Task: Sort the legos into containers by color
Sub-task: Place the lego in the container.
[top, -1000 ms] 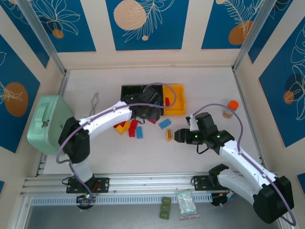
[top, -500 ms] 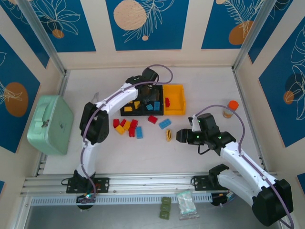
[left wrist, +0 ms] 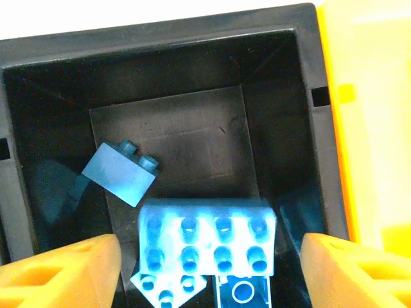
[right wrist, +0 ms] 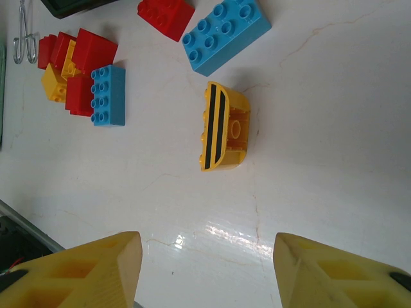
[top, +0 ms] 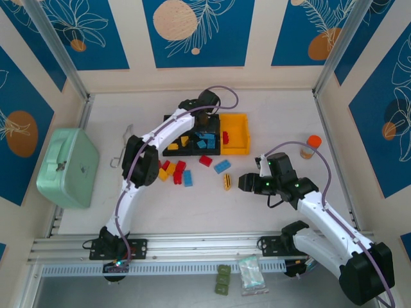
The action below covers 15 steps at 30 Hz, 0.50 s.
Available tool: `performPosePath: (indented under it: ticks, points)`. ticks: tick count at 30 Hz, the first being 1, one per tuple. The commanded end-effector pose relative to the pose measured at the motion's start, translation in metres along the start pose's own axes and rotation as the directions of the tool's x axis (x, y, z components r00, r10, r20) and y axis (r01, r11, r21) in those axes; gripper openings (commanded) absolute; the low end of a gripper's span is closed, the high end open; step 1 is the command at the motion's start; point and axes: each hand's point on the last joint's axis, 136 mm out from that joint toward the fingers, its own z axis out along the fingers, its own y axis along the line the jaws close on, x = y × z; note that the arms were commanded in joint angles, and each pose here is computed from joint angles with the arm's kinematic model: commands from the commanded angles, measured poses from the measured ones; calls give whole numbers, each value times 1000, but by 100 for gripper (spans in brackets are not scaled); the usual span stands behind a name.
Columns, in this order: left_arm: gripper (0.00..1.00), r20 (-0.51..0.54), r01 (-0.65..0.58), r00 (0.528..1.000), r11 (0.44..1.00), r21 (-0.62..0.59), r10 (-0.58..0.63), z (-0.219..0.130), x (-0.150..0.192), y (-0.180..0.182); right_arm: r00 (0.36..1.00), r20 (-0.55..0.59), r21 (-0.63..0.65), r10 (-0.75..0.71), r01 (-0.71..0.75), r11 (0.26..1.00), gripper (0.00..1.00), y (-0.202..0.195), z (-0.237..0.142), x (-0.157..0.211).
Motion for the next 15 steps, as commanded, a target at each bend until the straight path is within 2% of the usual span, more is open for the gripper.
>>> performPosePath:
  ticks: [1,9,15]
  points:
    - [74,13,-3,1000,1000,21,3,-20,-7,-5,1000,-13,0,14,-14,1000,56,-4,0,6]
    - [73,79,-46,996,995,86,39,-71,-5,-22,1000,-13,3,17,-17,1000,56,-4,0,6]
    - [73,99,-61,994,989,134,48,-103,32,-13,1000,-19,-5,11,-11,1000,56,-1,-1,5]
